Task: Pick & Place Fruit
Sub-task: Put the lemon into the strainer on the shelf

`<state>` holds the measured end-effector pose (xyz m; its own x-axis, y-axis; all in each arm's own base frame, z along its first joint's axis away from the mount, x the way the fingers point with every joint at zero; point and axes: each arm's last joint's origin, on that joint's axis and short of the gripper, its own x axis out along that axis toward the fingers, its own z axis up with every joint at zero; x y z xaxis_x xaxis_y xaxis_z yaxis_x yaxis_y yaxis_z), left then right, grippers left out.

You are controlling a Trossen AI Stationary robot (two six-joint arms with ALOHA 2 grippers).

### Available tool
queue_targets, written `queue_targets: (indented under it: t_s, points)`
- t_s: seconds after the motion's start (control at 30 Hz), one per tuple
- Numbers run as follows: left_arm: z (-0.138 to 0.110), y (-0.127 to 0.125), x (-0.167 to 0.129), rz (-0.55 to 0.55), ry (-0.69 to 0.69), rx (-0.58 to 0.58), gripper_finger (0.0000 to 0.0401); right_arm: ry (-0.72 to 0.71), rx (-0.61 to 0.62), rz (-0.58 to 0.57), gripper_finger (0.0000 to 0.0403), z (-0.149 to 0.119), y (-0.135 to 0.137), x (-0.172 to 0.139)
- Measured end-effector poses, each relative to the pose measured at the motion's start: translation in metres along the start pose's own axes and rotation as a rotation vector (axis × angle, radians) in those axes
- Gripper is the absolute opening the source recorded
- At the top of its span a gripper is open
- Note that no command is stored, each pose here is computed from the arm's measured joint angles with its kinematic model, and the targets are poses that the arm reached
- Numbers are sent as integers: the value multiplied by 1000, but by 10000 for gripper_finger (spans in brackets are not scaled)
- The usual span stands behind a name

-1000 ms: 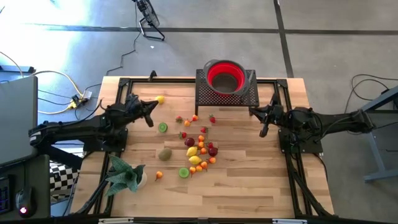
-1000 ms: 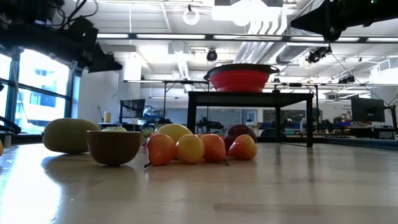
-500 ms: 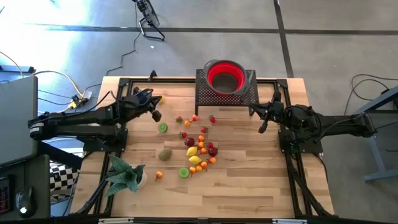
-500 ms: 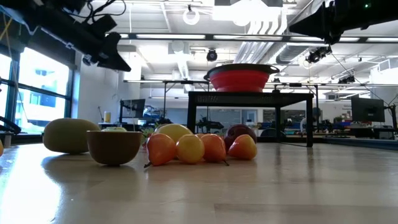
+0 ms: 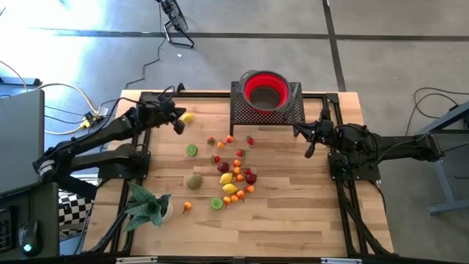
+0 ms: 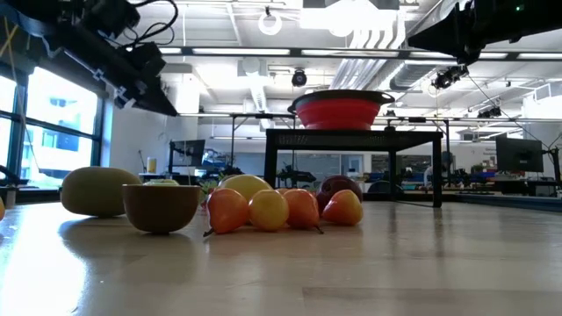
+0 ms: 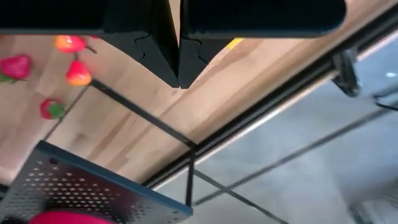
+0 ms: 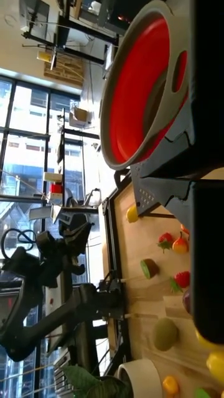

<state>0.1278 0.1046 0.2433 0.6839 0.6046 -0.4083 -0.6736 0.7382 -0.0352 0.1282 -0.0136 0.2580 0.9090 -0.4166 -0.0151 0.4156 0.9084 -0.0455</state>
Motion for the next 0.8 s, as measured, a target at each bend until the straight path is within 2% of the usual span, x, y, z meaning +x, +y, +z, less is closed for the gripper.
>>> queue_targets:
  t_s: [0.3, 0.6, 0.8]
  points:
    - [-1, 26, 0, -42, 13, -109, 0, 2, 12, 0, 3, 0, 0, 0]
    - [-10, 37, 12, -114, 137, -180, 0, 1, 29, -1, 3, 0, 0, 0]
    - [9, 41, 25, -117, 239, -148, 0, 0, 38, -2, 3, 0, 0, 0]
